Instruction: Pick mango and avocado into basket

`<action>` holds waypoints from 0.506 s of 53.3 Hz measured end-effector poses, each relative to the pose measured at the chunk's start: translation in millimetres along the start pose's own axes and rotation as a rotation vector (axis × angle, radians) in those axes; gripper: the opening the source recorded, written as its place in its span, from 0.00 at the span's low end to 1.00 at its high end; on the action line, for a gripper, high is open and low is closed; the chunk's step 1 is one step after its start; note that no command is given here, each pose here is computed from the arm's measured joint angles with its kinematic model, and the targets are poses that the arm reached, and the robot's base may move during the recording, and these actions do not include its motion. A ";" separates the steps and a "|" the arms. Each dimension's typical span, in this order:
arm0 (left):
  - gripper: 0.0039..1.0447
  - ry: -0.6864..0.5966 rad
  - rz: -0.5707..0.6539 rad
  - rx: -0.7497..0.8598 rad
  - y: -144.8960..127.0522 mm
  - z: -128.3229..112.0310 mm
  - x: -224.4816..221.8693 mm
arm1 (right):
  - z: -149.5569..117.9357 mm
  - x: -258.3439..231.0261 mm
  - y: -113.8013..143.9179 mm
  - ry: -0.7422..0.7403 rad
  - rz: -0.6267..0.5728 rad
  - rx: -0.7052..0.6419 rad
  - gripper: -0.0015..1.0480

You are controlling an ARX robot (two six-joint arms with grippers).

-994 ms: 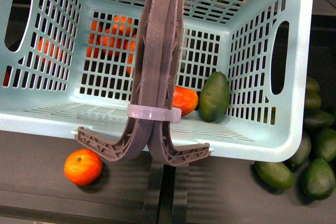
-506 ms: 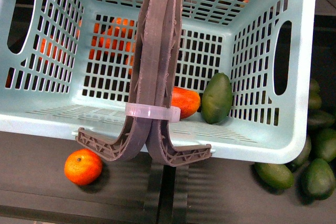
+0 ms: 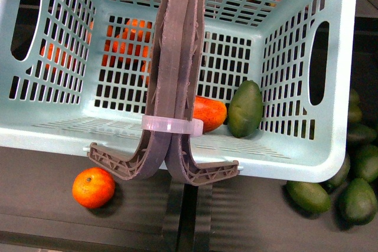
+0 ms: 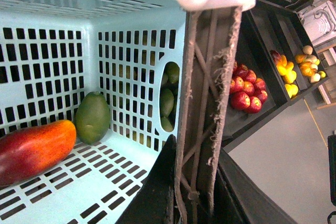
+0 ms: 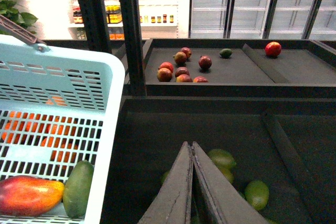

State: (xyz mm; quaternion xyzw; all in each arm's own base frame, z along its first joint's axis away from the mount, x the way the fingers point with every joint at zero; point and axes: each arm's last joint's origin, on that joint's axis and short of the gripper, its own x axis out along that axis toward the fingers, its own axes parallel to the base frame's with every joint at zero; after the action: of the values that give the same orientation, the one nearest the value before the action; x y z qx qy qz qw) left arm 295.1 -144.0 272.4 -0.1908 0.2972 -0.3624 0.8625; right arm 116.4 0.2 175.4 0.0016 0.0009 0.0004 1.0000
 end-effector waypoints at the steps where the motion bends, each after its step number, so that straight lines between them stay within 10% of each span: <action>1: 0.12 0.000 0.000 0.000 0.0 0.0 0.0 | -1.3 -0.4 0.0 -0.002 0.000 0.000 0.02; 27: 0.12 0.000 0.000 0.000 0.0 0.0 0.0 | -8.2 -10.5 0.0 -0.004 0.001 0.000 0.02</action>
State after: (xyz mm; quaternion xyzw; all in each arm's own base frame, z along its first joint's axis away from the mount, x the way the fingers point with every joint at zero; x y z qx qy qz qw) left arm 295.1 -144.0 272.4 -0.1910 0.2973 -0.3622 0.8625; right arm 105.8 0.2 167.1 0.0014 -0.0012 0.0010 1.0000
